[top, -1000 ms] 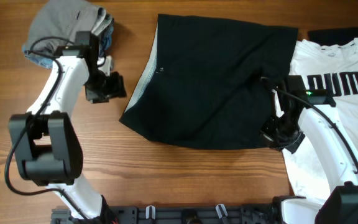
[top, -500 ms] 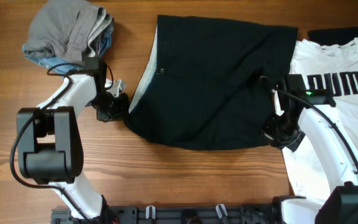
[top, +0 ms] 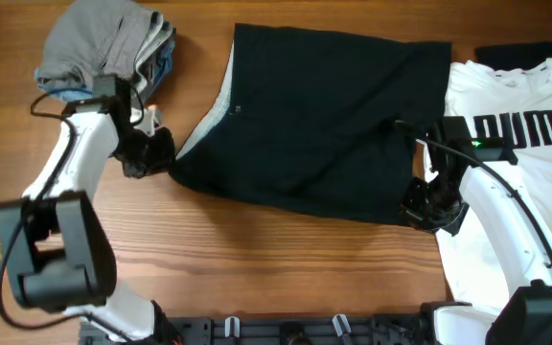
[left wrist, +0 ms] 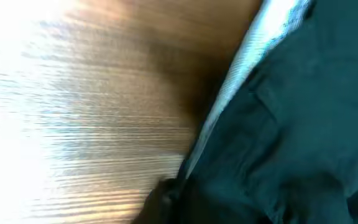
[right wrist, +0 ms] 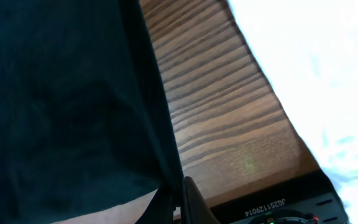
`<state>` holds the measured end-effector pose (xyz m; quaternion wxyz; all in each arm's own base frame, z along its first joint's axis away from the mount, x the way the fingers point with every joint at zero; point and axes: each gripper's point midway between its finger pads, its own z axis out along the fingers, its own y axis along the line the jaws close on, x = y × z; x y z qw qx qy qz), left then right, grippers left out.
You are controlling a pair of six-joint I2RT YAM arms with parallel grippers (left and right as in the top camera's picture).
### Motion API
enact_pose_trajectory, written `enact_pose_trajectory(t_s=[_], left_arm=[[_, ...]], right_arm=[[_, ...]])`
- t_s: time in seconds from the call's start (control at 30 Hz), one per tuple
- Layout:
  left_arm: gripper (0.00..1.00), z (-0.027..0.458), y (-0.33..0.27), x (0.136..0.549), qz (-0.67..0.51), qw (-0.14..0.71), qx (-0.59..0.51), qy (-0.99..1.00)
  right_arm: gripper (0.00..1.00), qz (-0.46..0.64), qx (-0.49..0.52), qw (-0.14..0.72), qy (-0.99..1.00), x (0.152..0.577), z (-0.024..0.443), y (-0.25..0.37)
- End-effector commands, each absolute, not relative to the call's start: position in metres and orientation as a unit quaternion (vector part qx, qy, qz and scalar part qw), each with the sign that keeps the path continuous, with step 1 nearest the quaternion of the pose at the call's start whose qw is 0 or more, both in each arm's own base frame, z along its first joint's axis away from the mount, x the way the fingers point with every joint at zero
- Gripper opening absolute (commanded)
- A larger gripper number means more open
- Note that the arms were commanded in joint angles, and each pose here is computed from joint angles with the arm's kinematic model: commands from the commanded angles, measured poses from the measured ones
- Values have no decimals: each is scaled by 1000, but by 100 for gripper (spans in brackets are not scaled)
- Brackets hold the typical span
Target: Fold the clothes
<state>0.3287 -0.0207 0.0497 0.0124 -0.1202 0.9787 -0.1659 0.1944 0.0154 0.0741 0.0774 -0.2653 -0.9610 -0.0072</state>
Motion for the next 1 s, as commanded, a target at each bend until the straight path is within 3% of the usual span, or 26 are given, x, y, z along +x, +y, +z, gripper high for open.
enact_pose_trajectory(t_s=[0.0, 0.23, 0.33, 0.43, 0.47, 0.5, 0.53, 0.57, 0.7, 0.8, 0.97], left_arm=[[91, 73, -16, 333, -164, 40, -122, 978], [79, 32, -32, 283, -192, -39, -141, 970], [47, 10, -39, 286, -217, -9, -150, 965], [45, 2, -39, 289, -217, 9, -146, 965], [38, 0, -39, 291, -218, 16, -144, 965], [30, -1, -38, 291, -218, 18, -144, 965], [8, -2, -38, 291, -215, 18, -144, 966], [4, -2, -35, 290, -209, 17, -145, 967], [4, 23, 1, 286, -168, 4, -192, 967], [4, 102, 55, 299, -159, 86, -259, 949], [4, 204, 76, 296, -153, 245, -264, 920]], right_arm=[[4, -14, -253, 57, -966, 204, 81, 15], [4, -25, -249, 47, -967, 210, 80, 17], [5, -27, -249, 39, -967, 214, 80, 17], [5, -27, -249, 37, -967, 215, 80, 17], [5, -27, -249, 37, -967, 215, 80, 17], [5, -27, -250, 37, -967, 215, 80, 17], [4, -27, -250, 35, -967, 216, 80, 17], [4, -28, -250, 34, -967, 217, 80, 17], [4, -26, -278, 45, -959, 210, 100, 18], [4, -30, -288, 34, -957, 201, 146, 18], [4, -156, -234, -152, -948, 230, 264, 42]])
